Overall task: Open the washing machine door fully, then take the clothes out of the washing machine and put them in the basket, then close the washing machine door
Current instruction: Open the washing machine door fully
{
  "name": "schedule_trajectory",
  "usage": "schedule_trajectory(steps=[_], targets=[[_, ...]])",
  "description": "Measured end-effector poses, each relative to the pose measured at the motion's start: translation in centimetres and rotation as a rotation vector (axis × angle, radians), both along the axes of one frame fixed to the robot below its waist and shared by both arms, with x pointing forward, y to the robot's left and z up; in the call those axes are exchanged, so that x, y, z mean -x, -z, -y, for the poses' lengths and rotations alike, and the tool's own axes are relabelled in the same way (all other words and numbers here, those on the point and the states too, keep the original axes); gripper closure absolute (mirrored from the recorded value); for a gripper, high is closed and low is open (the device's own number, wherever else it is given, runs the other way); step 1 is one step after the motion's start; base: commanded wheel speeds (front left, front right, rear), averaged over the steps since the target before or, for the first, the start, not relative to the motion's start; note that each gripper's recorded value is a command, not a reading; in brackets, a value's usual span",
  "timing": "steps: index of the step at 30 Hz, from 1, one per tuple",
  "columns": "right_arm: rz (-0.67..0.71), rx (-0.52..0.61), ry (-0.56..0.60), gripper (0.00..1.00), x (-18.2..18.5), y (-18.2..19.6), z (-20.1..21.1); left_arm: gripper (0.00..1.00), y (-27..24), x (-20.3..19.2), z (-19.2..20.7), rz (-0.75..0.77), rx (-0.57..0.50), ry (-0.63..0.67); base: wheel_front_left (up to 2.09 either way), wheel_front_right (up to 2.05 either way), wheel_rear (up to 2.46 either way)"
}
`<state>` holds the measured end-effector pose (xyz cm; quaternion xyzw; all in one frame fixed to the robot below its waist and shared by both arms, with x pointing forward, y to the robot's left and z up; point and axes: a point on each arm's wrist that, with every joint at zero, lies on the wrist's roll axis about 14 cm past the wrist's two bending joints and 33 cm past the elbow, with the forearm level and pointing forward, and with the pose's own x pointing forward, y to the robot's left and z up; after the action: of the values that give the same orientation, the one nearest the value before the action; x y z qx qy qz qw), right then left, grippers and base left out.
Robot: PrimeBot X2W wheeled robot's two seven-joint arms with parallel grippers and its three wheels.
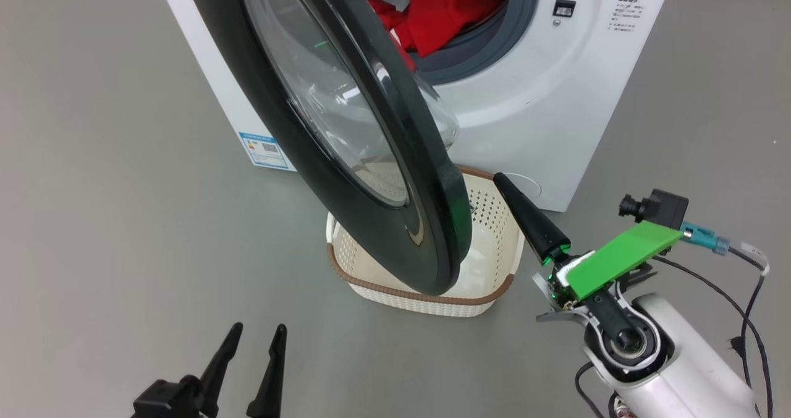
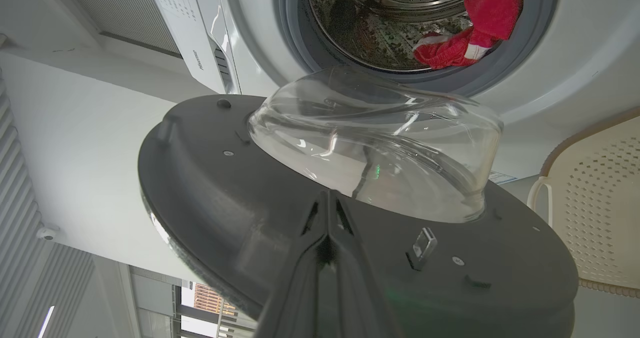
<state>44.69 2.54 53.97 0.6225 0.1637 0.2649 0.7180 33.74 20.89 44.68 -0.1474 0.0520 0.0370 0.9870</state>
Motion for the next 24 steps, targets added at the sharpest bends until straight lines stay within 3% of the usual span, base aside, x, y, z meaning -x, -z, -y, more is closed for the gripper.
schedule_trajectory(steps=[11, 24], targets=[[-0.106, -0.035, -0.215, 1.00, 0.4, 1.5, -2.2, 0.00, 0.0, -0.3, -0.4, -0.001, 0.001, -0.014, 0.00, 0.00, 0.00], [-0.112, -0.005, -0.313, 1.00, 1.5, 1.9, -4.3, 0.00, -0.2, 0.5, -1.1, 0.004, 0.007, -0.045, 0.00, 0.00, 0.00]])
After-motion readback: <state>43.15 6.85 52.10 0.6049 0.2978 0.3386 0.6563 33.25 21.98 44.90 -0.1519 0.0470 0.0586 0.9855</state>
